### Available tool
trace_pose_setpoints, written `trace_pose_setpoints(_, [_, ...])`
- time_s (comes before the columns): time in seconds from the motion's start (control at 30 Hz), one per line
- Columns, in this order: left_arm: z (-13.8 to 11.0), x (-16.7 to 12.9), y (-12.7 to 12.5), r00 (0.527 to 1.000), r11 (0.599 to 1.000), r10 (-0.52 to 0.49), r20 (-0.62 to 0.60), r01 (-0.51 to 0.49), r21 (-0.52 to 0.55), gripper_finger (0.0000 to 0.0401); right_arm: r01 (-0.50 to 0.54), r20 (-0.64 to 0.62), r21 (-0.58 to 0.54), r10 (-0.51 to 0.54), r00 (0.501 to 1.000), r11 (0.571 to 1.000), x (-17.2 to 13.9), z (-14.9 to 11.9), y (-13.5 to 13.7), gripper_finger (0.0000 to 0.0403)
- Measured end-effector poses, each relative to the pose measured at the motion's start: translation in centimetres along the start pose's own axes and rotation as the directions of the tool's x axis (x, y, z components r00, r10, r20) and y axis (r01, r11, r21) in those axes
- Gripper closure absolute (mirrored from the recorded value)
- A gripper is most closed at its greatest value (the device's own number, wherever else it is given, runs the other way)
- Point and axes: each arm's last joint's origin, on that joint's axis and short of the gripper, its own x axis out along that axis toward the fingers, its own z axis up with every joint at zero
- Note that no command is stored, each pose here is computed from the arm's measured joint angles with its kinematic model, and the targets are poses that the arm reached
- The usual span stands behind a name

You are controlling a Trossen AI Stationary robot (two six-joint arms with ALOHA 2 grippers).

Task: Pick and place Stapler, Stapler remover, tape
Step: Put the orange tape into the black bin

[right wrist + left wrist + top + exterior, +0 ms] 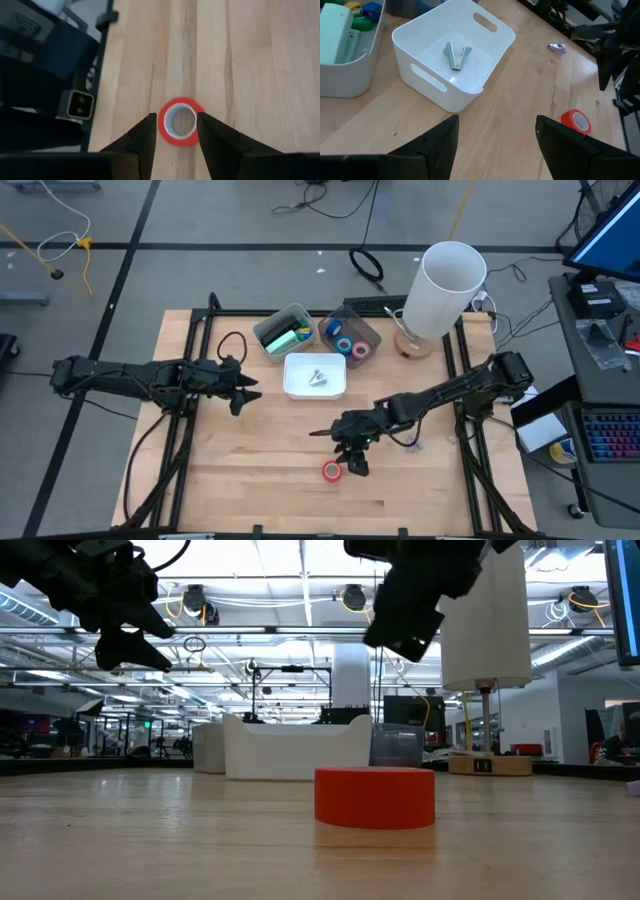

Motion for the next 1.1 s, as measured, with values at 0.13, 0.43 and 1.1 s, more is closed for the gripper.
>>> trace_pose_setpoints(0.13, [0.0,0.0,0.0,1.000,1.000,0.001,0.000,-0.001,-0.006,0.0139,-0.025,0.011,-0.008,0.025,1.000,1.000,0.0,0.1,0.1,0.0265])
trace_pose_setpoints(0.43, [0.0,0.0,0.1,1.000,1.000,0.022,0.014,-0.022,-0.005,0.0139,-0.042,0.055,-0.066,0.046,0.997,0.997,0.0,0.5,0.2,0.0201])
trace_pose_setpoints(1.1, [0.0,0.0,0.1,1.000,1.000,0.023,0.013,-0.023,0.001,0.0139,0.011,-0.098,-0.014,-0.012,0.995,1.000,5.6,-1.6,-3.1,0.0178])
